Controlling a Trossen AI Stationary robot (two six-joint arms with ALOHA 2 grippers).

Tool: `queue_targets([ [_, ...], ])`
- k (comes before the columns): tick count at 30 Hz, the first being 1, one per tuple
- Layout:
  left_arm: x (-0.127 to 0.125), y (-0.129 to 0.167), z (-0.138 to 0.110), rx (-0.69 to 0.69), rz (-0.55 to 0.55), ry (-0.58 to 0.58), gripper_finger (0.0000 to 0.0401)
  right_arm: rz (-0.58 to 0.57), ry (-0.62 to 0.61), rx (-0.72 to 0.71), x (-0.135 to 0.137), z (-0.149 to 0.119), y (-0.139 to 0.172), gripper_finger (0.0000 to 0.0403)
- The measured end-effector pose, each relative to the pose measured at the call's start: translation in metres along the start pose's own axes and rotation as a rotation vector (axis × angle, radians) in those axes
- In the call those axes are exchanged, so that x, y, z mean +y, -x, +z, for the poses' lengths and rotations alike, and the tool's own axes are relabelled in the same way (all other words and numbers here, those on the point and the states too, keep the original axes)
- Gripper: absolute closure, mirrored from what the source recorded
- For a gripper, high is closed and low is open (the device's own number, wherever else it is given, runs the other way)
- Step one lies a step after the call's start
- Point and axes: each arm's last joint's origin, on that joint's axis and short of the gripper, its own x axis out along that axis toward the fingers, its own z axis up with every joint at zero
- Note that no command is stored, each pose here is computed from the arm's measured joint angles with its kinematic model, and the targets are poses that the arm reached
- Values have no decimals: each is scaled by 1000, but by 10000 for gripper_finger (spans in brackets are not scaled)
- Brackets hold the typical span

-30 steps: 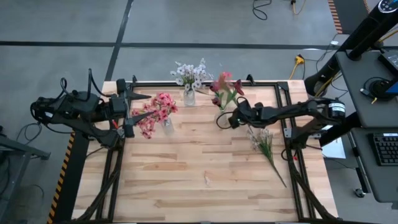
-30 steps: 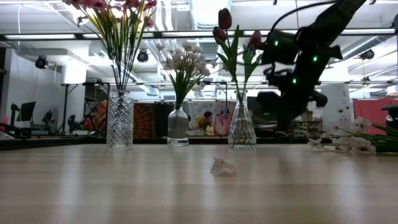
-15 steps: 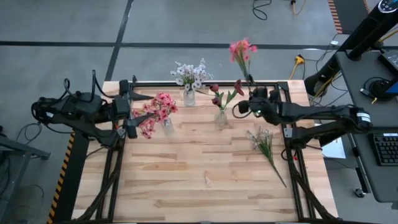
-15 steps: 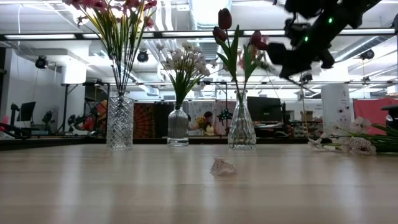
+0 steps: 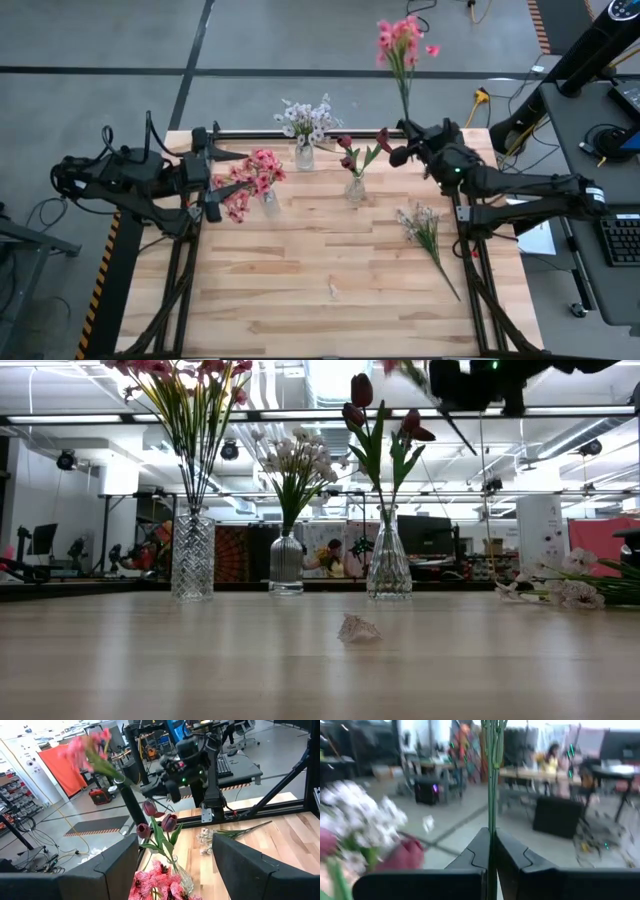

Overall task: Sort flowers into vase by color
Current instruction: Put the pink flower into the bottom left transparent vase

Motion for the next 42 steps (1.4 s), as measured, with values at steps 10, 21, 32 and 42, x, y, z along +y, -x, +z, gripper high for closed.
queue_targets([
  [10,-4,-7,1,-2,-7,0,164,282,69,-229,18,71,22,390],
  [21,-24,-34,9,-75,-152,-40,164,855,80,-406,52,123,51,390],
  [32,-56,-62,6,-51,-239,-55,164,1091,72,-443,109,89,60,390],
  [42,-92,-77,6,-137,-307,-72,164,1189,52,-489,151,59,83,390],
])
